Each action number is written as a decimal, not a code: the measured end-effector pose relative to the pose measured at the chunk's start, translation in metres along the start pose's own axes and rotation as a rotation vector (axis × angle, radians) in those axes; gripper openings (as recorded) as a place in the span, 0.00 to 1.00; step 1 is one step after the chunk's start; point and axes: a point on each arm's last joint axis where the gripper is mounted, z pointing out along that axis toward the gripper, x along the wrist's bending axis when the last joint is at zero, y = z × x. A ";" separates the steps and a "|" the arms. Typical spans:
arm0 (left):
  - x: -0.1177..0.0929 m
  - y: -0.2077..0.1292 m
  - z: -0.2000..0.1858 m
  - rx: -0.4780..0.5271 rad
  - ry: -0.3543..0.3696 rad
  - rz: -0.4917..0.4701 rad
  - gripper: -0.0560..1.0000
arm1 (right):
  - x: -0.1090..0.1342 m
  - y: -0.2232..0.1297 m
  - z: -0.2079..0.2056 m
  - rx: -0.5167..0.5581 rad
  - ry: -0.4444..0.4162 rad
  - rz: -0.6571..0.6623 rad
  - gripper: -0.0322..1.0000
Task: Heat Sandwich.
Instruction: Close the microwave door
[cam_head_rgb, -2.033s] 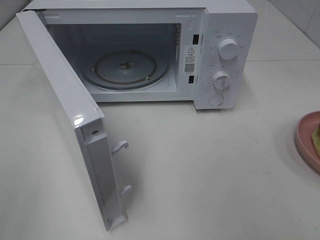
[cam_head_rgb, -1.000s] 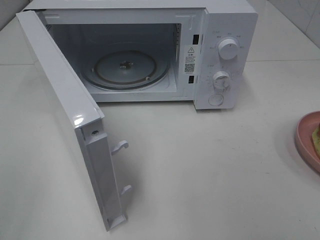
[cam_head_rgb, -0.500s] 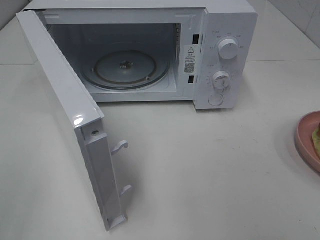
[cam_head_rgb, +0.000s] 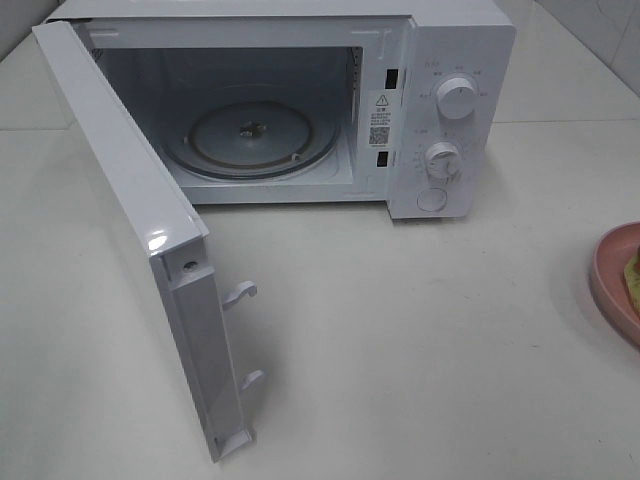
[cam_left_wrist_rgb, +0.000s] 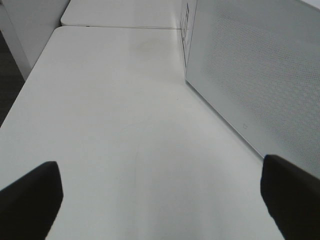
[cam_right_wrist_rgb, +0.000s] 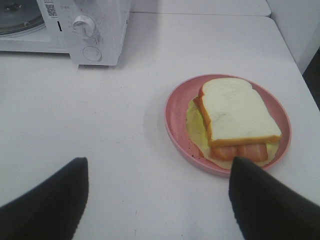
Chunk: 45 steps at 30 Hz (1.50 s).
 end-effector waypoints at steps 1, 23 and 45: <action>0.000 0.000 0.000 0.000 0.000 0.000 0.99 | 0.000 0.000 0.000 0.000 0.000 0.000 0.76; 0.000 0.000 0.000 0.000 0.003 -0.001 0.99 | 0.000 0.000 0.000 0.000 0.000 0.000 0.76; 0.002 0.028 0.031 0.086 0.009 -0.013 0.77 | 0.000 0.000 0.000 0.000 0.000 0.000 0.76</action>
